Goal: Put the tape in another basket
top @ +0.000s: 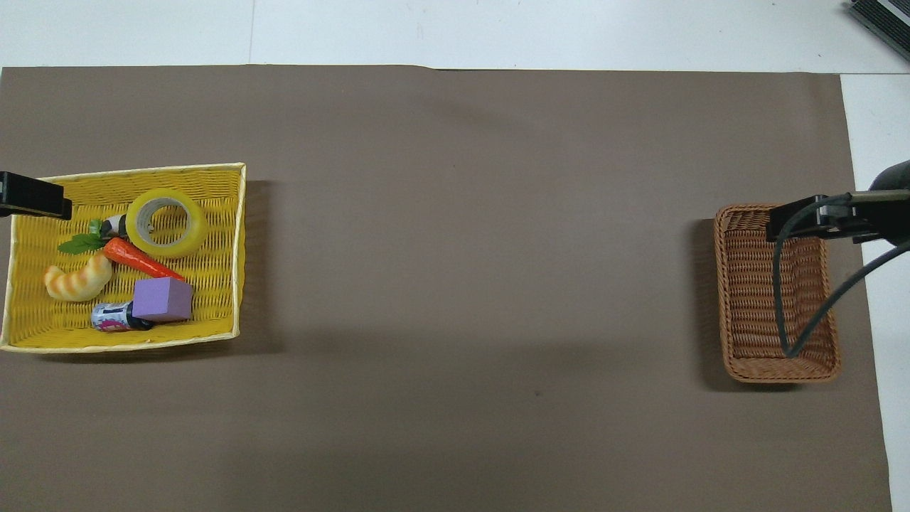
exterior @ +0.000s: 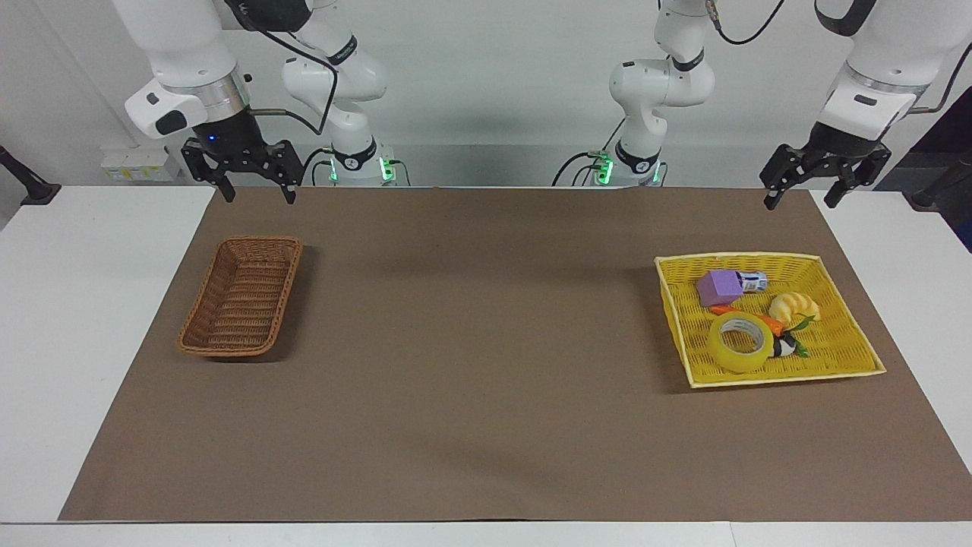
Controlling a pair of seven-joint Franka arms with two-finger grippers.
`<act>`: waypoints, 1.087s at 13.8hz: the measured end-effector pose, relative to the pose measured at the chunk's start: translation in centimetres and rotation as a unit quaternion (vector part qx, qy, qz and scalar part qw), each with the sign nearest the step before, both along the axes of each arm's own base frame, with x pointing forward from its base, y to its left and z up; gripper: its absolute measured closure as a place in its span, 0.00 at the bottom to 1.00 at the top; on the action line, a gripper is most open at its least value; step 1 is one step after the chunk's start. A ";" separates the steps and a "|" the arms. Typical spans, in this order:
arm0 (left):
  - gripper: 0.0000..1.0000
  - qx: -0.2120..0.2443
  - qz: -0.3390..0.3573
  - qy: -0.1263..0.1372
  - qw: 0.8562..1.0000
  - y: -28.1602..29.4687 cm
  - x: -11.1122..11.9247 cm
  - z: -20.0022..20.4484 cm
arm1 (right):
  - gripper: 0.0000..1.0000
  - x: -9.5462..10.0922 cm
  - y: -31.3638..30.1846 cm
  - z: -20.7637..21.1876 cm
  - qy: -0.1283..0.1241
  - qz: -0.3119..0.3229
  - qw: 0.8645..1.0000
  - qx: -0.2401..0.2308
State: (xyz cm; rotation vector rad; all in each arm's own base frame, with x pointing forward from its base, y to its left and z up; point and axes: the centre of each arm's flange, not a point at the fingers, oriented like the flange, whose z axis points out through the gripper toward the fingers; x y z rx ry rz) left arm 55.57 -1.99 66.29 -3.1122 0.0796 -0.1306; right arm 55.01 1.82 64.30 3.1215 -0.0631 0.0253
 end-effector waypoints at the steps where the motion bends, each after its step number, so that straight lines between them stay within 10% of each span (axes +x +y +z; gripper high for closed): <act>1: 0.00 0.000 0.000 0.000 1.000 0.0 0.0 0.0 | 0.00 0.0 0.0 0.0 0.000 0.000 1.000 0.000; 15: 0.00 -0.001 -0.008 -0.022 1.000 -0.5 0.8 -0.9 | 0.00 0.0 0.0 0.0 0.000 0.000 1.000 0.000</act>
